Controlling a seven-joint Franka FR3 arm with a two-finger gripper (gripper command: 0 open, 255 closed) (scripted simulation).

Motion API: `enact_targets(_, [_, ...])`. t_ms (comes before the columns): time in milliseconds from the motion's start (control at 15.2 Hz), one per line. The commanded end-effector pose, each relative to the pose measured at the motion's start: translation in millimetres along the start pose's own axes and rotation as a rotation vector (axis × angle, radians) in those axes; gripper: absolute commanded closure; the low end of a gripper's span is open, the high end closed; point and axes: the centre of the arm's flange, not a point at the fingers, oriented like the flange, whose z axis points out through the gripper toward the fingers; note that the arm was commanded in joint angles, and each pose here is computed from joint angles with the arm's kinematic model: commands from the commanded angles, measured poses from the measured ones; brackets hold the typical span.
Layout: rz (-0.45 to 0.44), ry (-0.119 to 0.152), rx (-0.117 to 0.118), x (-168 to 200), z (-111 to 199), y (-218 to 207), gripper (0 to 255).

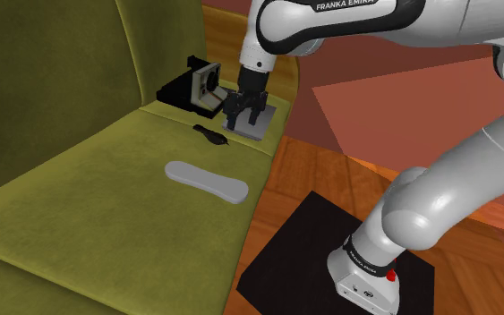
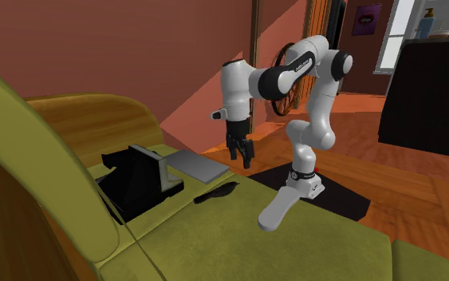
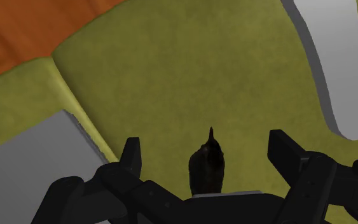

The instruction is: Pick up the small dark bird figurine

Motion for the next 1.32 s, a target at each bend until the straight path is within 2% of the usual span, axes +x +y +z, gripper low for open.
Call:
enact_targets(0, [0.022, 0.012, 0.008, 22.8, 10.1, -3.4, 0])
enact_targets(396, [0.082, 0.042, 0.028, 88.6, 32.9, -12.7, 0])
enact_targets(990, [0.082, 0.042, 0.028, 90.2, 72.6, -7.9, 0])
enact_targets(1056, [0.082, 0.042, 0.028, 90.7, 72.5, -7.9, 255])
enact_targets(1254, [0.082, 0.042, 0.028, 90.8, 72.6, -7.5, 255])
